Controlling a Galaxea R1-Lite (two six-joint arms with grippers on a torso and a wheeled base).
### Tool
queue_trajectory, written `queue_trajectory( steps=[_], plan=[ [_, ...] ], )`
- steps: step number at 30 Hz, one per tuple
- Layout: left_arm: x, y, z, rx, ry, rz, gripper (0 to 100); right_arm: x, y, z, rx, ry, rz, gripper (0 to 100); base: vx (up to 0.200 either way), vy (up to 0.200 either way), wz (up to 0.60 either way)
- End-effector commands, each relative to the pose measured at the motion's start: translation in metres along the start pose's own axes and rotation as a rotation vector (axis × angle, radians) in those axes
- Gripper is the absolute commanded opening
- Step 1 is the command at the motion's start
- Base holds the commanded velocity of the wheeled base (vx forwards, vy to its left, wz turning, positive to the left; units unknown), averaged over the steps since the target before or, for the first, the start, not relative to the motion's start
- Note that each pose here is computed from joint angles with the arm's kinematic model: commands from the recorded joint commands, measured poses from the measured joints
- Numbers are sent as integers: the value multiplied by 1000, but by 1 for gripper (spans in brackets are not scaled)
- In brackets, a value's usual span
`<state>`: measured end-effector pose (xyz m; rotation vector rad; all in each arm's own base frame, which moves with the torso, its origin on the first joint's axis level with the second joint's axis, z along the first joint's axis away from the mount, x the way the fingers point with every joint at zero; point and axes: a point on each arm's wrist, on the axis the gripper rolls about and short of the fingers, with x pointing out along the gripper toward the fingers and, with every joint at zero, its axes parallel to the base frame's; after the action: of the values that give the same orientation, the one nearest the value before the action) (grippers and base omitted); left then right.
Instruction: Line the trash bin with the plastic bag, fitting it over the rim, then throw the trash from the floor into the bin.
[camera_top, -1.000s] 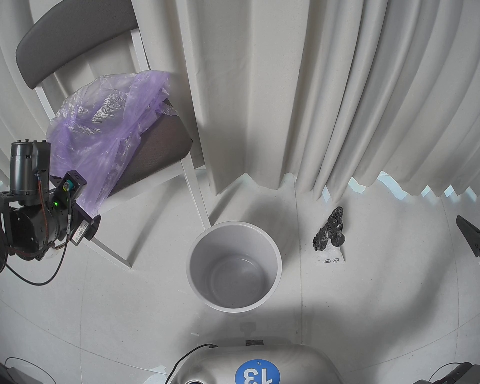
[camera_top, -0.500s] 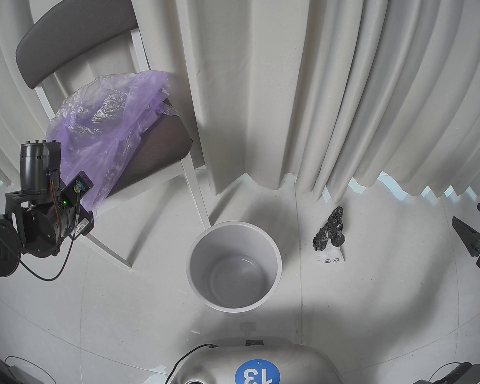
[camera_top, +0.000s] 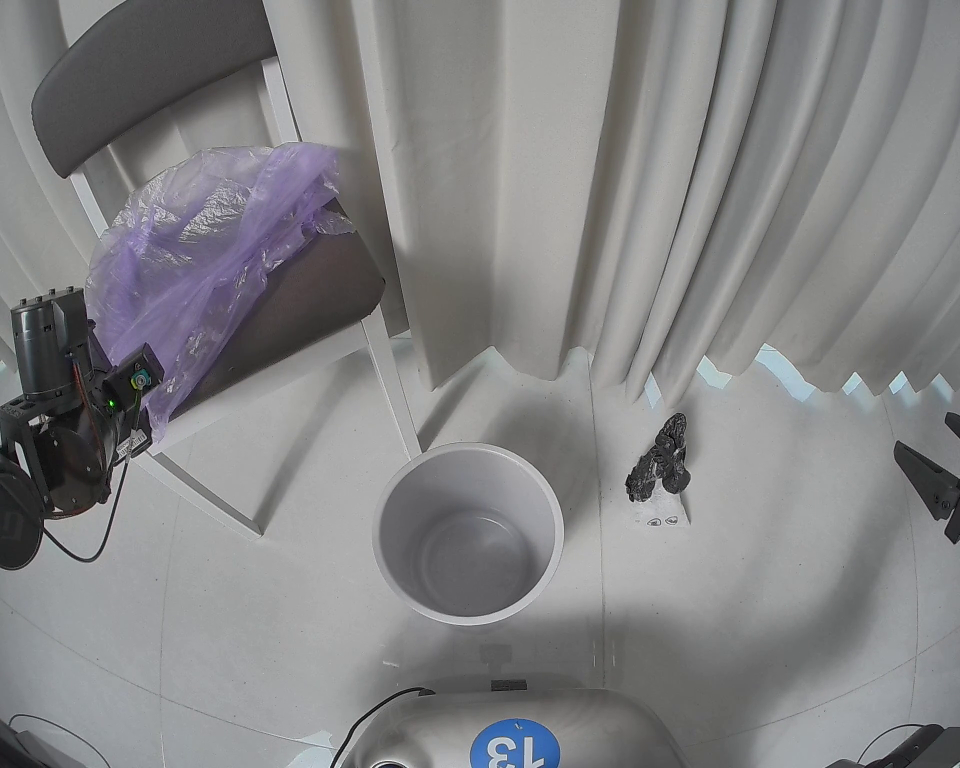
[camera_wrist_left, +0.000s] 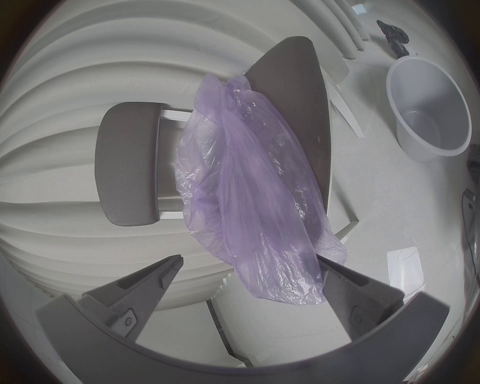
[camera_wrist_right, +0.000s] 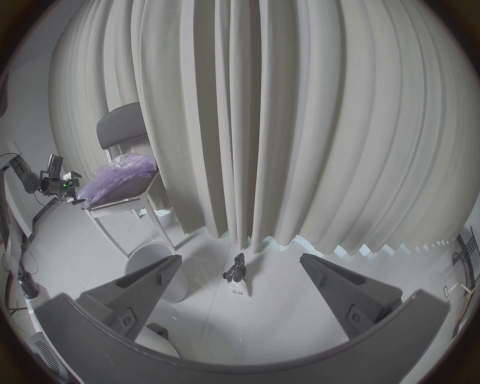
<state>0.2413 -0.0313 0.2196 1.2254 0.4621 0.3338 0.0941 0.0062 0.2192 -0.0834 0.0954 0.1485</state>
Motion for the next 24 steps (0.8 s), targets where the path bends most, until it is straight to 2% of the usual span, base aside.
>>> queue_trajectory(
  steps=[1, 18, 19, 24],
  plan=[
    [2, -2, -1, 3, 7, -3, 100, 2, 0, -1, 0, 10, 7, 100, 0, 0, 0],
    [3, -5, -2, -16, 12, -14, 100, 3, 1, -1, 0, 14, 10, 100, 0, 0, 0],
    [3, -6, -3, -19, 12, -19, 0, 3, 1, -2, 0, 15, 12, 100, 0, 0, 0],
    [3, -7, -5, -13, 28, -17, 0, 3, 1, -3, 2, 19, 11, 100, 0, 0, 0]
  ],
)
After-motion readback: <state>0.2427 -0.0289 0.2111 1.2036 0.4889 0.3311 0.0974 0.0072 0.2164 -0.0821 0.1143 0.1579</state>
